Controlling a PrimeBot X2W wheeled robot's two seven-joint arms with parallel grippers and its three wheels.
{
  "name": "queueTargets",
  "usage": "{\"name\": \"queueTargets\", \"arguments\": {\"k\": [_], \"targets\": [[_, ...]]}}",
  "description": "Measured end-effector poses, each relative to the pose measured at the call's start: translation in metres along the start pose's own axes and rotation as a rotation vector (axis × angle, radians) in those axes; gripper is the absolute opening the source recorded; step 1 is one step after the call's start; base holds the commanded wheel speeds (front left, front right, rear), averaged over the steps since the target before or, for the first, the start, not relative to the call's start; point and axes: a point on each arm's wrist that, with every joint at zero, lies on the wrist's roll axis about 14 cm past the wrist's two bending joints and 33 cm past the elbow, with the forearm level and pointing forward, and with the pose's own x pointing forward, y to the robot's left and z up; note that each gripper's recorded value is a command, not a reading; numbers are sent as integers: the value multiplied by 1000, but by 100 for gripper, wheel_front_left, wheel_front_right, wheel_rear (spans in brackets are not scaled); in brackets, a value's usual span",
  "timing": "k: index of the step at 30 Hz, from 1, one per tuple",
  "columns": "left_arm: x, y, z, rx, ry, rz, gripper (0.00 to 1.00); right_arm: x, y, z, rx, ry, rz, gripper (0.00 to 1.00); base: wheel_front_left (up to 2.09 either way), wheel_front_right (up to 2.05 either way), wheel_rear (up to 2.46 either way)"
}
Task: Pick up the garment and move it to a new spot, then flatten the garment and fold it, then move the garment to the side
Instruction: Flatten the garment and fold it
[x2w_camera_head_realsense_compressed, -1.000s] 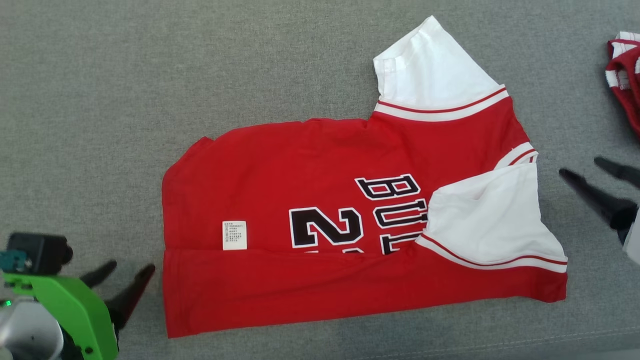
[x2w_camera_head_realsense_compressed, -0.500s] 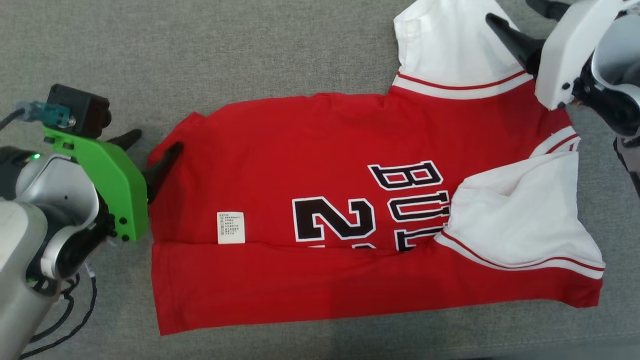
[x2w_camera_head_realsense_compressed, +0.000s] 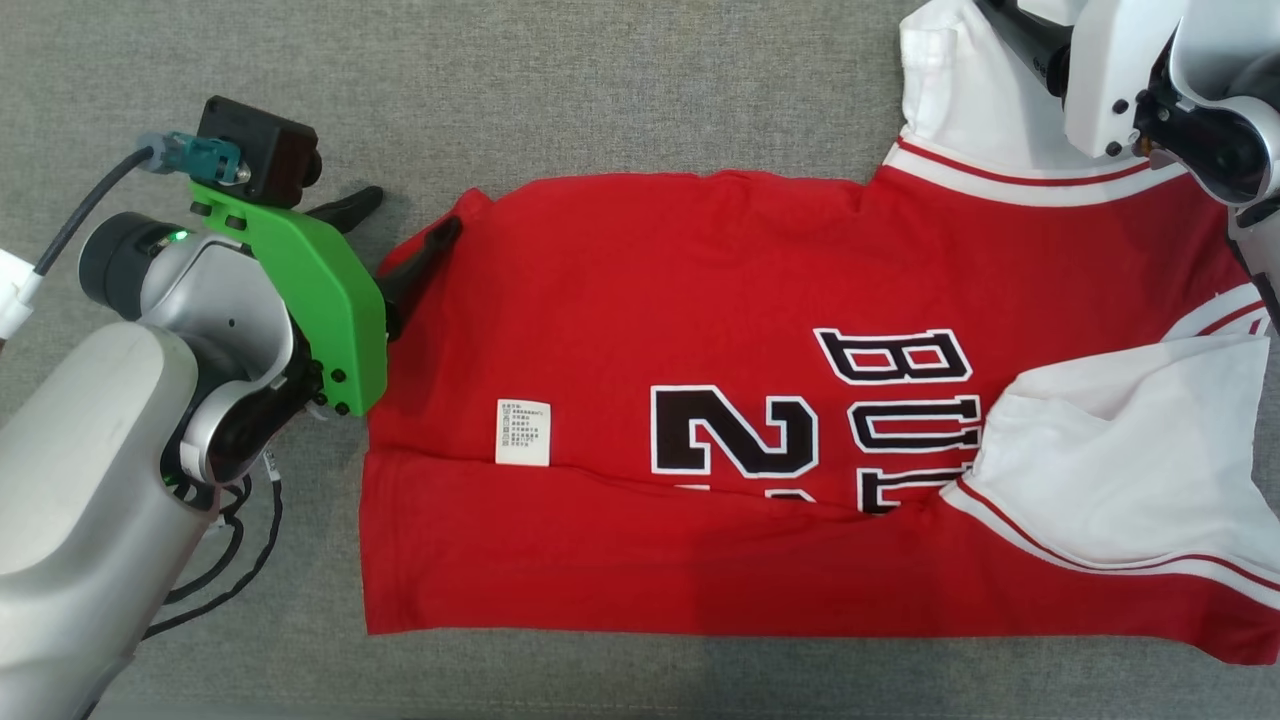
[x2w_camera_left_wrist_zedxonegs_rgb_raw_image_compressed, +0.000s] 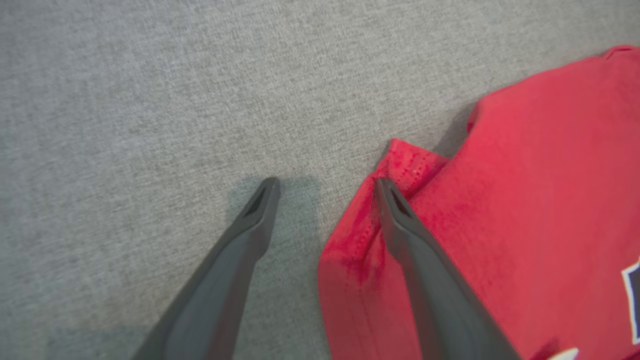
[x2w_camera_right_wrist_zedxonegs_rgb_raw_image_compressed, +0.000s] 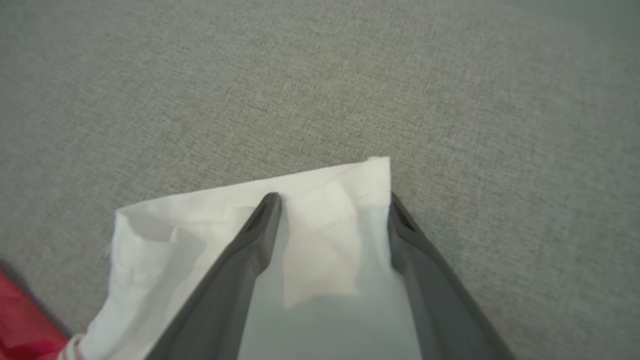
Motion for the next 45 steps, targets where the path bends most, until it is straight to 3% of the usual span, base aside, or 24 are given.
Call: {"name": "queueTargets", "arguments": {"k": [13,21,22,23,24,32,45], "targets": [[-2,-35,24,1,-68,-106,100,-8,-3,-8,-7,33,1,100,0,0,0],[4,-40,10,-15,-6,-129,100,-6,-5,-13,-13,50,2,100,0,0,0],[6,-40,8,-20,-1,-129,79,-5,-5,-14,-15,54,4,35,0,0,0],[7,-39,7,-23,-1,-128,38,-4,-4,-15,-19,57,5,0,0,0,0],[8,-37,7,-29,-7,-122,0,-4,-4,-15,-20,55,8,0,0,0,0],[0,-30,22,-74,-128,-91,0,-13,6,1,21,-46,41,0,0,0,0],[-41,-26,37,-98,-297,-27,0,-78,2,42,39,-344,47,0,0,0,0]]}}
